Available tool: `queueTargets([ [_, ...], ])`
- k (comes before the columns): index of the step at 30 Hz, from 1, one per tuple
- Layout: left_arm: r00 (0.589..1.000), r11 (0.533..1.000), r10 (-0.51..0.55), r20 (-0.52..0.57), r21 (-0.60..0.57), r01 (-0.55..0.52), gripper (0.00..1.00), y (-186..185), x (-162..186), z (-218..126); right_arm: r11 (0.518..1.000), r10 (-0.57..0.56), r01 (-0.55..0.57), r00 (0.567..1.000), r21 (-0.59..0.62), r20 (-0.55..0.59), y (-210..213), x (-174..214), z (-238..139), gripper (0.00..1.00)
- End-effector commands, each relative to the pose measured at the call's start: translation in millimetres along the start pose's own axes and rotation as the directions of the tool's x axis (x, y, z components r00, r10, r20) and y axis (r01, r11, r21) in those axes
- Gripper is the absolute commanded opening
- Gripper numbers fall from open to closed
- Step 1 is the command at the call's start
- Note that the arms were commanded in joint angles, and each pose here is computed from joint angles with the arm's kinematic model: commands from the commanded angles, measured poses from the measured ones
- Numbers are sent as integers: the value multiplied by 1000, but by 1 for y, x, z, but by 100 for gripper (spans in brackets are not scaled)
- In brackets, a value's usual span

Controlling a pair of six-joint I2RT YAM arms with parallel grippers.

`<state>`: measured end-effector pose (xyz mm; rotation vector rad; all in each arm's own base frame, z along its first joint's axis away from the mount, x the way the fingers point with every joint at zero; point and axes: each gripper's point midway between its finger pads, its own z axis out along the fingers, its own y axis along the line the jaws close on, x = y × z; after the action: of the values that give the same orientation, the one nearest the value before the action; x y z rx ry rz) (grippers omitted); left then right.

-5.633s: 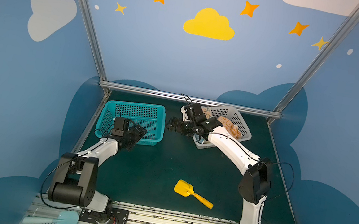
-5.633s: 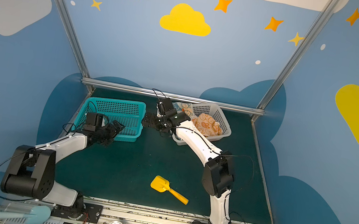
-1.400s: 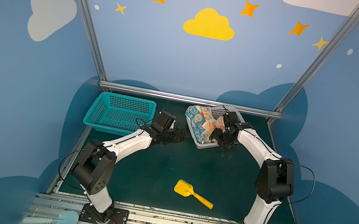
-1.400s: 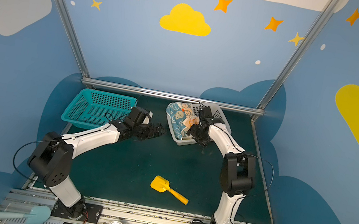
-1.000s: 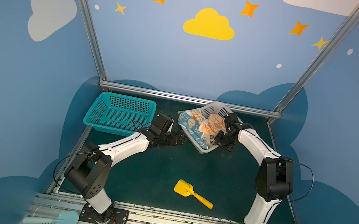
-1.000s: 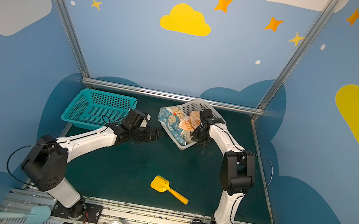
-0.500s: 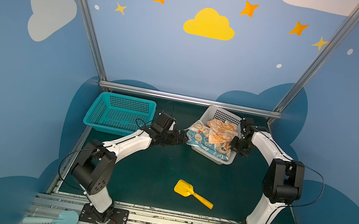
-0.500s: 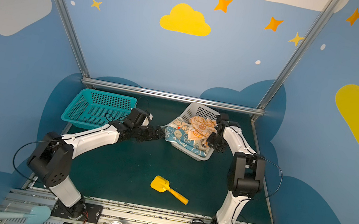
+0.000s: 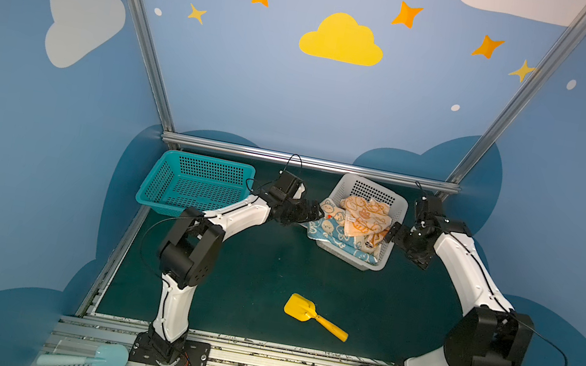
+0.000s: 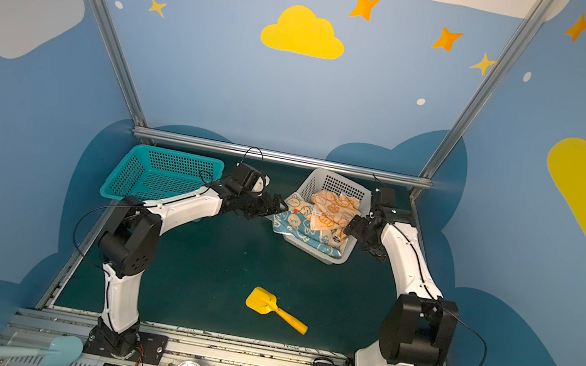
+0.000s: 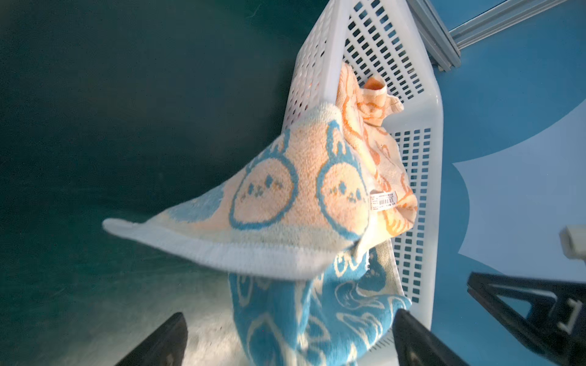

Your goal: Fold and stack the towels

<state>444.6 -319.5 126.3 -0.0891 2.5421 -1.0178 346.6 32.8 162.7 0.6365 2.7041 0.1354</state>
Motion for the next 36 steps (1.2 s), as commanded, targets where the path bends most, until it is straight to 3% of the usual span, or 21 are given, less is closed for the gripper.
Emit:
queueTargets([
  [1,999,999,-10,-45,50,12,100,-12,2,21,999,-10,10,1000,-52,-8,3,12,-12,98],
  [9,995,990,42,-95,140,-29,100,-66,28,57,997,-44,46,998,-68,40,-10,18,-28,98],
  [17,986,982,79,-144,184,-52,100,-106,50,86,997,13,-3,992,-78,124,-25,12,-38,98],
  [22,993,990,77,-86,127,-65,100,-87,41,53,985,-39,76,973,-157,226,-10,-1,-45,98],
  [30,1000,996,-2,9,94,1,100,-33,18,-24,959,-165,201,968,-199,187,47,-7,-36,98],
  [36,998,993,-15,58,116,8,100,-25,14,-77,912,-325,354,932,-206,159,118,4,-15,98],
])
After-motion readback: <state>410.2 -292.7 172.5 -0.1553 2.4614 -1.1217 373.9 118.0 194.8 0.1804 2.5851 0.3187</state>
